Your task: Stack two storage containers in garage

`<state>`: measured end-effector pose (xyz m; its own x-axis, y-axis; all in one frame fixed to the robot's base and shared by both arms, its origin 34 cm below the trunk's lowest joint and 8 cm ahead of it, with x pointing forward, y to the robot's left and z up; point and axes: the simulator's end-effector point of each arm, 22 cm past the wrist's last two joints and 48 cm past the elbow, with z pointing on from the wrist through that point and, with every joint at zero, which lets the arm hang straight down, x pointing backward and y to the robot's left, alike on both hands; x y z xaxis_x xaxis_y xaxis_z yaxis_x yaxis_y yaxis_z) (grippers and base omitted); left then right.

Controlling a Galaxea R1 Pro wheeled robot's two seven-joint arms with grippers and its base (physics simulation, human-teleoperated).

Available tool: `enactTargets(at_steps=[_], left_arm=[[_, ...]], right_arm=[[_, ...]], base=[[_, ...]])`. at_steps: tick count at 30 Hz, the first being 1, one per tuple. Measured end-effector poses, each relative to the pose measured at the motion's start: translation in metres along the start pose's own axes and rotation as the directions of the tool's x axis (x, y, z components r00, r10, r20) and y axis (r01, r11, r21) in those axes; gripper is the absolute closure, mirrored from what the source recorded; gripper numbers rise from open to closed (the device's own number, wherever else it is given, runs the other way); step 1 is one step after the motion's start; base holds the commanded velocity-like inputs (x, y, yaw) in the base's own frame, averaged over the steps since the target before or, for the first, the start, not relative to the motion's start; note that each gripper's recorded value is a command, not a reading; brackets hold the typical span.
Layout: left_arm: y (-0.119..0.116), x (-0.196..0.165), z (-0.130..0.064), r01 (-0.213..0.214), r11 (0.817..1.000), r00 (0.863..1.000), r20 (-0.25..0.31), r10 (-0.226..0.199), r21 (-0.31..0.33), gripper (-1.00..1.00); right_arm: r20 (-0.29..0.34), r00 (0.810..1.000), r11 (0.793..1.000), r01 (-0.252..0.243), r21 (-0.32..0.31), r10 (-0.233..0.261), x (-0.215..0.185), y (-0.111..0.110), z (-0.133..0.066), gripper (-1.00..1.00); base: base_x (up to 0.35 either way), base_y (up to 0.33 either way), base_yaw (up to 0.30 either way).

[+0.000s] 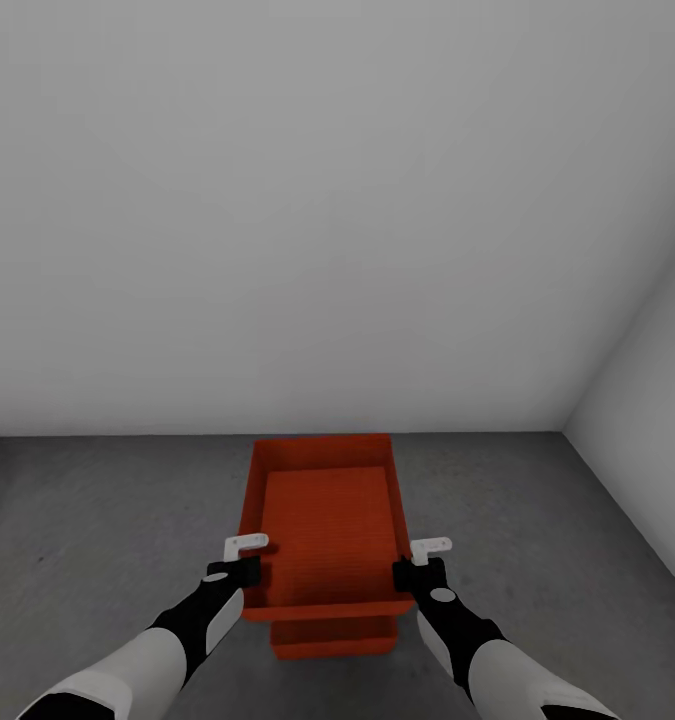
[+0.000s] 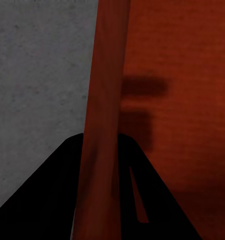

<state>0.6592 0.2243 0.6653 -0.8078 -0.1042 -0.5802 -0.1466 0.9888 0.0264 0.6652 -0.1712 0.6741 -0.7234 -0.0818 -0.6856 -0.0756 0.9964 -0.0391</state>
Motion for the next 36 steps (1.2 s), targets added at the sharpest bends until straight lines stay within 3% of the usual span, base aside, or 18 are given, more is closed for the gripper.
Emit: enactTargets(at_steps=[10,21,36], left_arm=[[0.0005,-0.0018,0.0000,-0.005,1.000,1.000,0.000,0.005,-0.001,1.00],[0.0004,-0.0008,0.0002,-0.003,1.000,1.000,-0.001,0.003,-0.001,1.00],[0.0004,-0.0013,0.0000,-0.004,1.000,1.000,0.000,0.004,-0.001,1.00]], right_arm=[[-0.001,1.000,1.000,-0.004,0.000,0.004,0.0001,0.0006,-0.0001,1.00],[-0.001,1.000,1.000,-0.002,0.000,0.002,0.0003,0.0004,0.0001,1.00],[-0.001,1.000,1.000,-0.003,0.000,0.003,0.0001,0.0004,0.0000,1.00]], base=[[-0.006,0.000,0.000],[-0.195,0.000,0.000],[-0.010,0.000,0.000]])
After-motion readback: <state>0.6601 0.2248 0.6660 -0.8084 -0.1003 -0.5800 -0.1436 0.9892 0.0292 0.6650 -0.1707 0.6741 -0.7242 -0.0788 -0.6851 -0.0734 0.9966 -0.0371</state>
